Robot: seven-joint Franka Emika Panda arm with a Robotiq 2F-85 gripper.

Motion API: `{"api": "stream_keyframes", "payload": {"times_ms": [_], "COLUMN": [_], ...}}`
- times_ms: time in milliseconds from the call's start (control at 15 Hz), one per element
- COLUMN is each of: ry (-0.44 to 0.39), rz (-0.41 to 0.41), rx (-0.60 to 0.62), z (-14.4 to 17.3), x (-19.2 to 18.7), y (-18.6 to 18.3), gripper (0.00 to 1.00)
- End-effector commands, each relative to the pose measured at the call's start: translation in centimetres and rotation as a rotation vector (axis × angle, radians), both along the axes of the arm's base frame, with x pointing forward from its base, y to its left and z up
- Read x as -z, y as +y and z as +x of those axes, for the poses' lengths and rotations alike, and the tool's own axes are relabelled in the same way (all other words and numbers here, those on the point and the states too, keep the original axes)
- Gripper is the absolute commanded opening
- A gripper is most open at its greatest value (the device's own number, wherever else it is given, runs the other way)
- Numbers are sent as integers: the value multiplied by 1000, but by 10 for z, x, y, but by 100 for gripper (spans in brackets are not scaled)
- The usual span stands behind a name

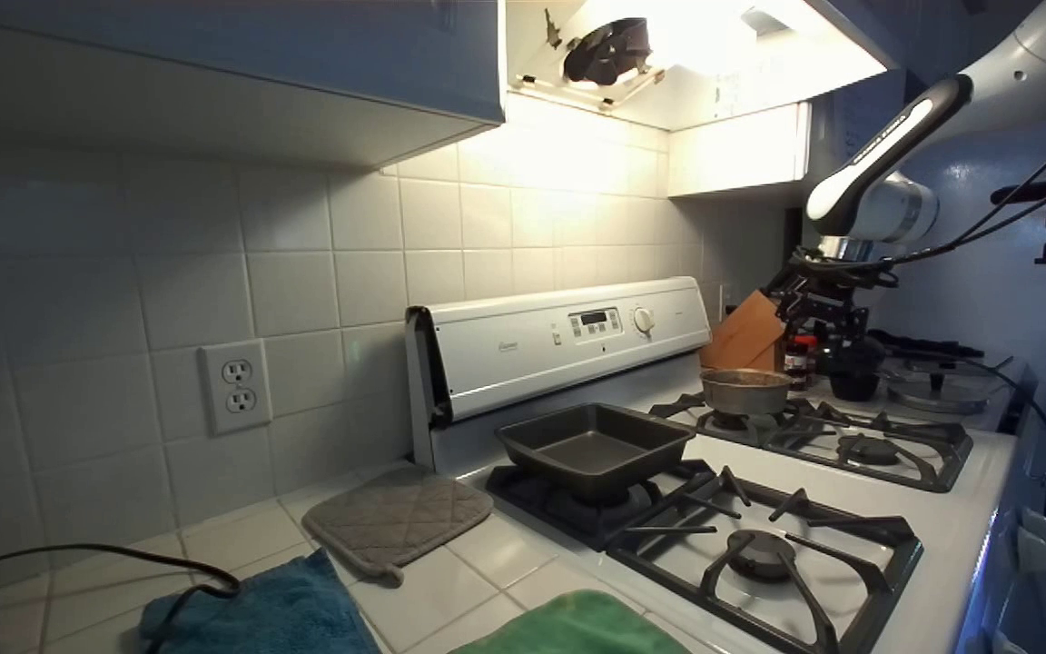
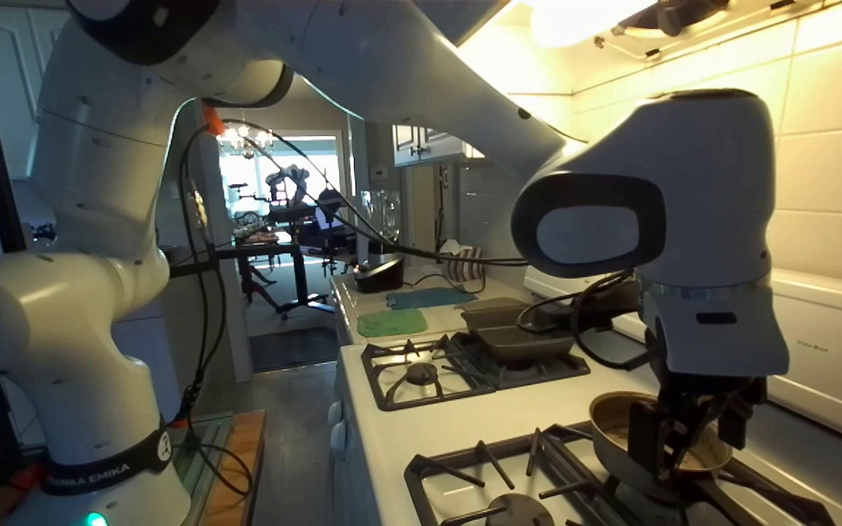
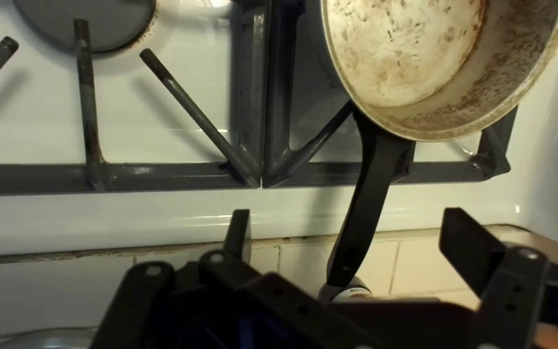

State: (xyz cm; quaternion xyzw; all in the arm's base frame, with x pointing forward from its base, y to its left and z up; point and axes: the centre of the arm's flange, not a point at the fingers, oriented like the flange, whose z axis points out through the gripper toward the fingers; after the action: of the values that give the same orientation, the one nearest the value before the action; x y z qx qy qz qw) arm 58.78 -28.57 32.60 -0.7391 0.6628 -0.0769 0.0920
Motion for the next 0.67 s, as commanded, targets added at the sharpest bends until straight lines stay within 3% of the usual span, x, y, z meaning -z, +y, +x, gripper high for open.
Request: {"api": "stream_keyframes", "payload": {"times_ms": [0,600], "ry": [1,16], "rz": [68,187], "rx": [60,123], "z": [24,44], "x": [12,42], "y": [-14,-26], "gripper": [100,100]}}
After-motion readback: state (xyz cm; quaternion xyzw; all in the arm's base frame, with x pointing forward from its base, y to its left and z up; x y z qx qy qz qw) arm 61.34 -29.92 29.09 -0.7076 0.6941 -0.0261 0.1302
